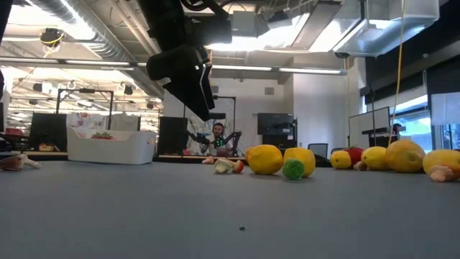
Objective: Sort produce into baskets
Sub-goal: Put the green mushroom into the yellow bin, then put the red mushroom into the yellow bin
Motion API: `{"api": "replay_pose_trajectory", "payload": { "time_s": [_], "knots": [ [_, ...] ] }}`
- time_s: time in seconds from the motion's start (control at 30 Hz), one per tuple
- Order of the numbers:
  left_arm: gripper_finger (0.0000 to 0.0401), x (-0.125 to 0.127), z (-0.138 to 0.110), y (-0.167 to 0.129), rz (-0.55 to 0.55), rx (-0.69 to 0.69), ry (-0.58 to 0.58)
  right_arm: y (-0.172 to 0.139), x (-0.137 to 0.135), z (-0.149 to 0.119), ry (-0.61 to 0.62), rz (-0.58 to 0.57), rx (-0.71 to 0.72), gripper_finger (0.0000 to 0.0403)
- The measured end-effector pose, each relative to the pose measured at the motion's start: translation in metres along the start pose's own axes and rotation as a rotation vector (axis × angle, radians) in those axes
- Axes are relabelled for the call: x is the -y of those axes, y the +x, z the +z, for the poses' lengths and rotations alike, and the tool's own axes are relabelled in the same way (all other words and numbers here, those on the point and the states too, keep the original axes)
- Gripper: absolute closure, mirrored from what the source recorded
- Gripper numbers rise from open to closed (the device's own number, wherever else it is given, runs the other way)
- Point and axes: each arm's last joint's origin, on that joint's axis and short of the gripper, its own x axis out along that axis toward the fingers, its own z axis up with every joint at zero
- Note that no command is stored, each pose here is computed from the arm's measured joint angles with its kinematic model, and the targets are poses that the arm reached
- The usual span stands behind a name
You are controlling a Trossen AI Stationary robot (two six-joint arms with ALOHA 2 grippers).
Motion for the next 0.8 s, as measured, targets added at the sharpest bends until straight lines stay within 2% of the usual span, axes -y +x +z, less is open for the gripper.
{"api": "replay_pose_trajectory", "payload": {
  "time_s": [0.17,0.33,0.57,0.8],
  "knots": [
    [0.0011,0.000,0.000,0.000,0.000,-0.003,0.001,0.000,0.007,0.002,0.016,-0.088,-0.002,0.0349],
    [0.0011,0.000,0.000,0.000,0.000,-0.003,0.001,-0.001,0.012,0.004,0.019,-0.140,0.003,0.0299],
    [0.0011,0.000,0.000,0.000,0.000,-0.003,-0.003,-0.002,0.012,0.004,-0.008,-0.138,0.002,0.0244],
    [0.0011,0.000,0.000,0.000,0.000,-0.003,-0.004,-0.018,0.014,0.005,-0.035,-0.077,-0.024,0.0235]
  ]
}}
